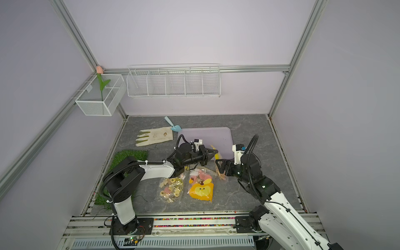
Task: Pour cookies out of the ziploc bag
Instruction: Open the ziploc bag at the center of the board.
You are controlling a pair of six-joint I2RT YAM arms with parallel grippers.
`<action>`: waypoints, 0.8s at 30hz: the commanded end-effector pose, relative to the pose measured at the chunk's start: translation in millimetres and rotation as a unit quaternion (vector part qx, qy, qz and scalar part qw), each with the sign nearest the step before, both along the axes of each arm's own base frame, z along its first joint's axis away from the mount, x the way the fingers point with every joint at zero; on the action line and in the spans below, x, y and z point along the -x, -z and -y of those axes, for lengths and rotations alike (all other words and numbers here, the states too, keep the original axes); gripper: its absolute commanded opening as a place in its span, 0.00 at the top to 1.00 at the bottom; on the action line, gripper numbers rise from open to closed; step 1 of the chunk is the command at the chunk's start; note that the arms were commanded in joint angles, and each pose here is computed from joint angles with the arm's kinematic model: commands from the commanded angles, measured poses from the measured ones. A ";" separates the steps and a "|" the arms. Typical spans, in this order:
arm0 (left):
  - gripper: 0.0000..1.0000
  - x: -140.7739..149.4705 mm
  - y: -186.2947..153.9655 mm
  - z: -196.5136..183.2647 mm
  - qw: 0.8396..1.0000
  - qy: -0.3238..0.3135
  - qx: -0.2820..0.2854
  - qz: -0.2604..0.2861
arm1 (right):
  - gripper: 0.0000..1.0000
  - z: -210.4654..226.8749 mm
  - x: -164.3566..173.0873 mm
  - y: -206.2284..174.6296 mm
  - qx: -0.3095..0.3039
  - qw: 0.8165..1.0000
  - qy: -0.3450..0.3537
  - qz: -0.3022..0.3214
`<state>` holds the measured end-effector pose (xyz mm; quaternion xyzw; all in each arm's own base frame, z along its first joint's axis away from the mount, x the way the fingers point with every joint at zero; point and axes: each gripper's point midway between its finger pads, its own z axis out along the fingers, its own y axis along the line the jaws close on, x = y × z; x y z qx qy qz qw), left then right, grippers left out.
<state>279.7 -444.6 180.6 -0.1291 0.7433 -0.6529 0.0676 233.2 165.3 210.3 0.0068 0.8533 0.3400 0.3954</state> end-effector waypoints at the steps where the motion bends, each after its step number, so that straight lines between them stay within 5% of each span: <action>1: 1.00 9.8 -18.8 1.1 0.998 0.030 -0.031 0.038 | 0.01 22.1 4.8 -9.5 0.046 0.998 0.031 0.012; 13: 1.00 39.1 -31.7 -16.3 0.962 0.120 -0.206 0.130 | 0.03 33.3 1.4 -24.2 0.047 0.998 0.048 -0.021; 24: 0.93 82.0 -22.6 -1.4 0.925 0.202 -0.278 0.162 | 0.12 21.4 -15.5 -18.2 -0.022 0.995 0.016 -0.093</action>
